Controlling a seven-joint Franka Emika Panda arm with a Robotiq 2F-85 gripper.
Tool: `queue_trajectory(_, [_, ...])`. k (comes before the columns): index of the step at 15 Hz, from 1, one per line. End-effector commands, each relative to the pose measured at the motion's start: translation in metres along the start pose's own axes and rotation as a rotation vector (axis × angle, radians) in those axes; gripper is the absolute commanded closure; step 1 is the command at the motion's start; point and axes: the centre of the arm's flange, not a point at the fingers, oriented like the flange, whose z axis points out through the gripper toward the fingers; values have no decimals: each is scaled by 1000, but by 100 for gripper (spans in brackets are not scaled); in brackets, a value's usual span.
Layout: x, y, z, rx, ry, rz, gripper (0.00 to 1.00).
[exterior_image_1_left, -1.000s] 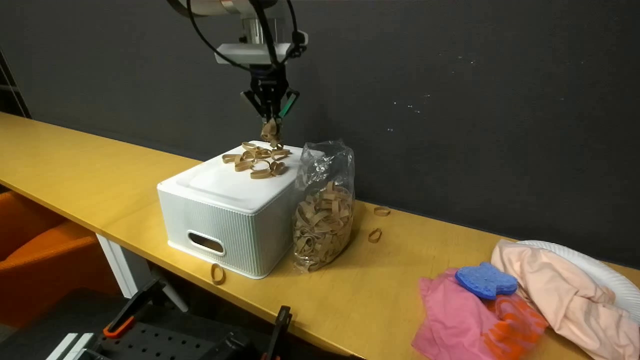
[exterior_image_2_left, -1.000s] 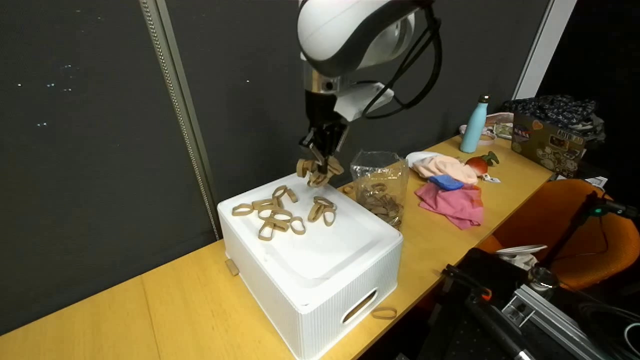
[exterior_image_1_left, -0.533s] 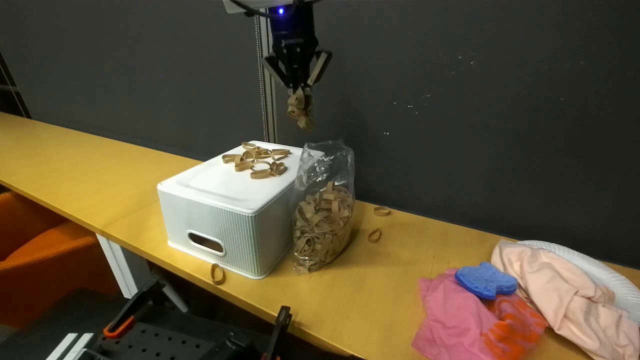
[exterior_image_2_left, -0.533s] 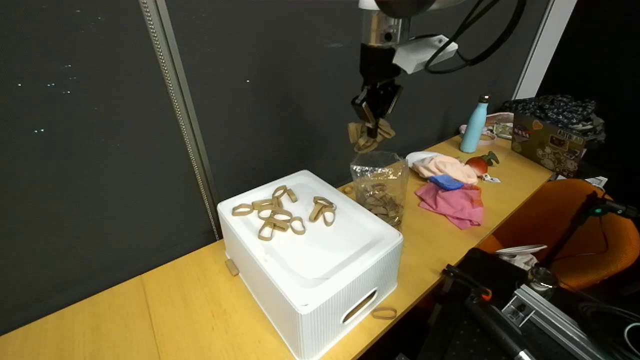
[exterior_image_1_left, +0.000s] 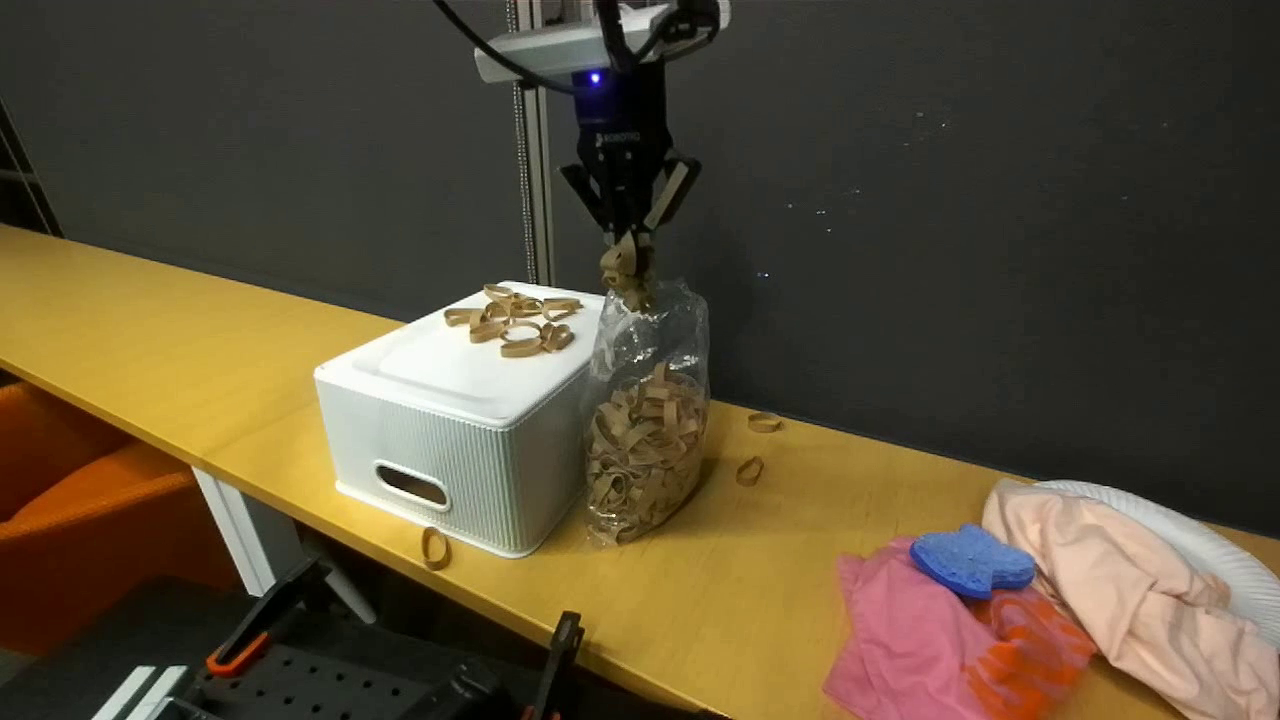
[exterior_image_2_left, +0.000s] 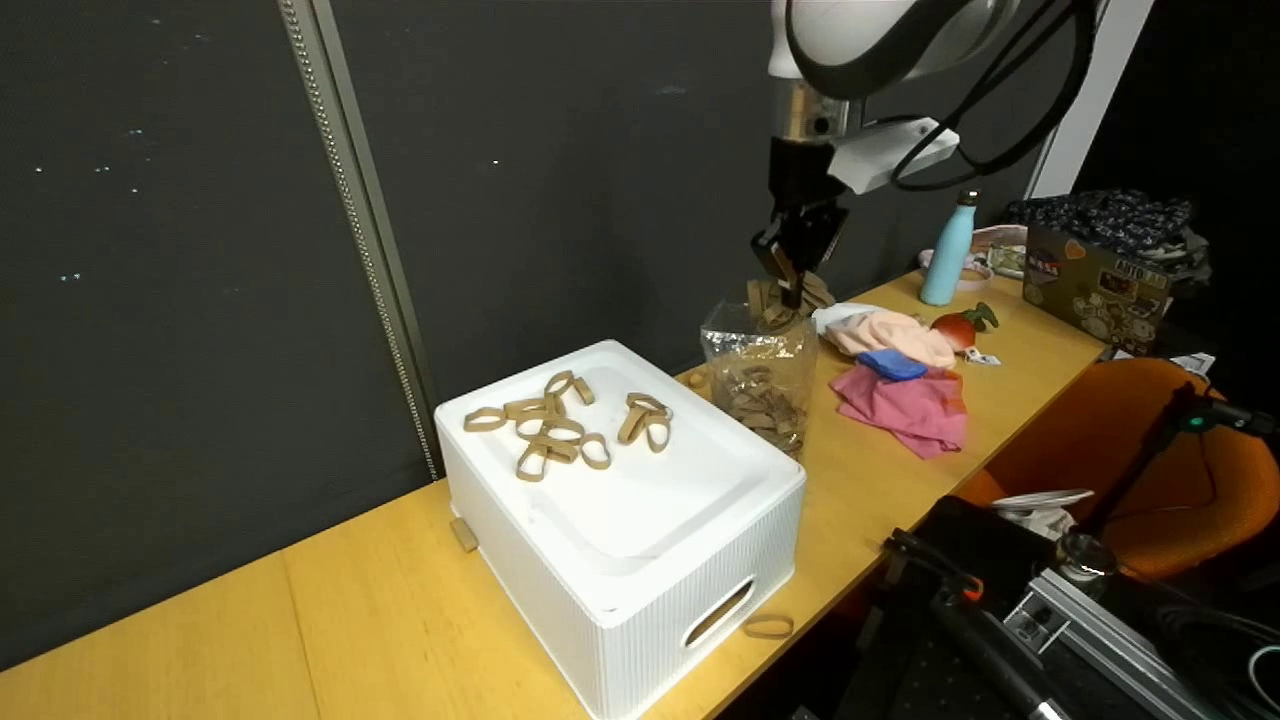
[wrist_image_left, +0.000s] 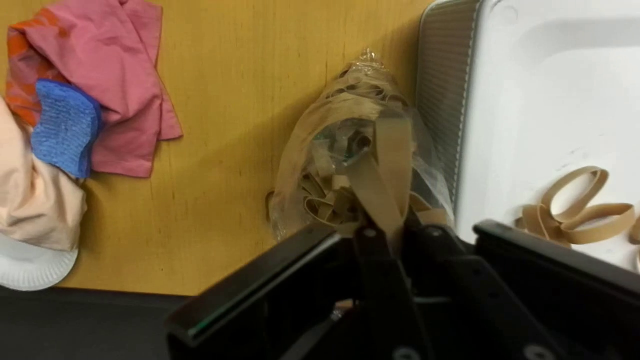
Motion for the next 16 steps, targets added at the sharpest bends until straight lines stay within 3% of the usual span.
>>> queue_trajectory(1, [-3,13,17,-15,32,52,97])
queue_trajectory(7, [18,21,20,-6,103,88,97])
queue_trajectory(16, [31,8,75,17,109,76,97])
